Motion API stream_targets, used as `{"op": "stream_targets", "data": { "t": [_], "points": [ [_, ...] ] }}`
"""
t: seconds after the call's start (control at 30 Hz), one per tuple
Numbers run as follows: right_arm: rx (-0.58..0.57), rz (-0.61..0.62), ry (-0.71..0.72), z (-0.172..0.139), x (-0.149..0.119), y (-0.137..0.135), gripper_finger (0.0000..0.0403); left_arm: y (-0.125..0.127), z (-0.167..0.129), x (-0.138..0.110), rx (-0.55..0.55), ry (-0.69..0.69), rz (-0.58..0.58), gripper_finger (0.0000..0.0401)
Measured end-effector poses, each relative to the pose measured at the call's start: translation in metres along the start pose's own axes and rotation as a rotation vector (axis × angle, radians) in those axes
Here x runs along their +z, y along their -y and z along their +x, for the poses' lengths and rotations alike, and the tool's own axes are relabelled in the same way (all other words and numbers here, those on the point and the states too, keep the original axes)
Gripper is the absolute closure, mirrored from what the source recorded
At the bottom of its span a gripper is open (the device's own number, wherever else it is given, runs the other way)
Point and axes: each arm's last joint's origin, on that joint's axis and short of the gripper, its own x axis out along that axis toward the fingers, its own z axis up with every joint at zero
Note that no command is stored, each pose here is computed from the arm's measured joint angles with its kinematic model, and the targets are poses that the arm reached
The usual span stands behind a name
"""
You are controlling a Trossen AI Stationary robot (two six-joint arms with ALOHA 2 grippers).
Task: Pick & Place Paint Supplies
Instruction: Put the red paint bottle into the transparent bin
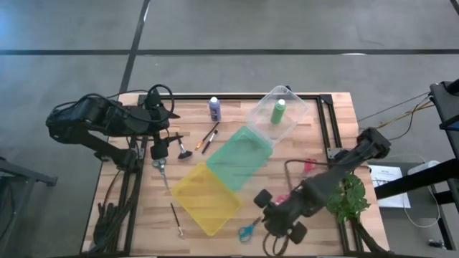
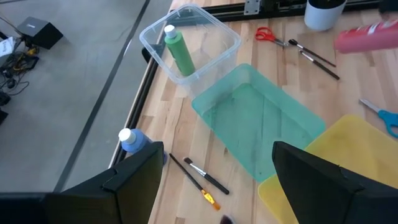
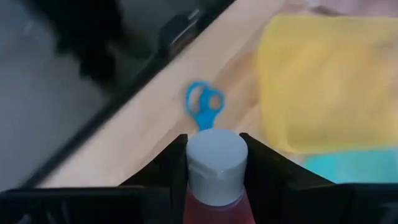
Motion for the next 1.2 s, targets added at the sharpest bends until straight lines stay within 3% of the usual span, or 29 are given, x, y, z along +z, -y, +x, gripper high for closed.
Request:
{"op": "stream_targets", "data": {
  "t": [0.2, 0.33, 0.57, 0.8, 0.97, 1.2],
  "points": [
    [-0.3, 0.234, 0.214, -0.061, 0.015, 0.023, 0.0292, 0.002, 0.004, 0.005, -0.011, 0.024, 0.006, 0.0093],
    [-0.429, 0.348, 0.383, -0.087, 0.026, 0.049, 0.0292, 0.008, 0.012, 0.011, -0.038, 0.04, 0.042, 0.0093],
    [-0.58, 0.364, 0.644, -0.124, 0.053, 0.086, 0.0292, 0.021, 0.038, 0.02, -0.046, -0.004, 0.136, 0.0093],
    [-0.693, 0.322, 0.805, -0.154, 0.068, 0.097, 0.0292, 0.034, 0.065, 0.014, -0.065, -0.083, 0.132, 0.0093],
    [-0.754, 0.298, 0.936, -0.165, 0.076, 0.102, 0.0292, 0.045, 0.084, 0.009, -0.158, 0.033, 0.065, 0.0093],
    [-0.808, 0.287, 1.125, -0.164, 0.08, 0.104, 0.0292, 0.053, 0.091, 0.018, -0.314, 0.479, -0.094, 0.0093]
  ]
}}
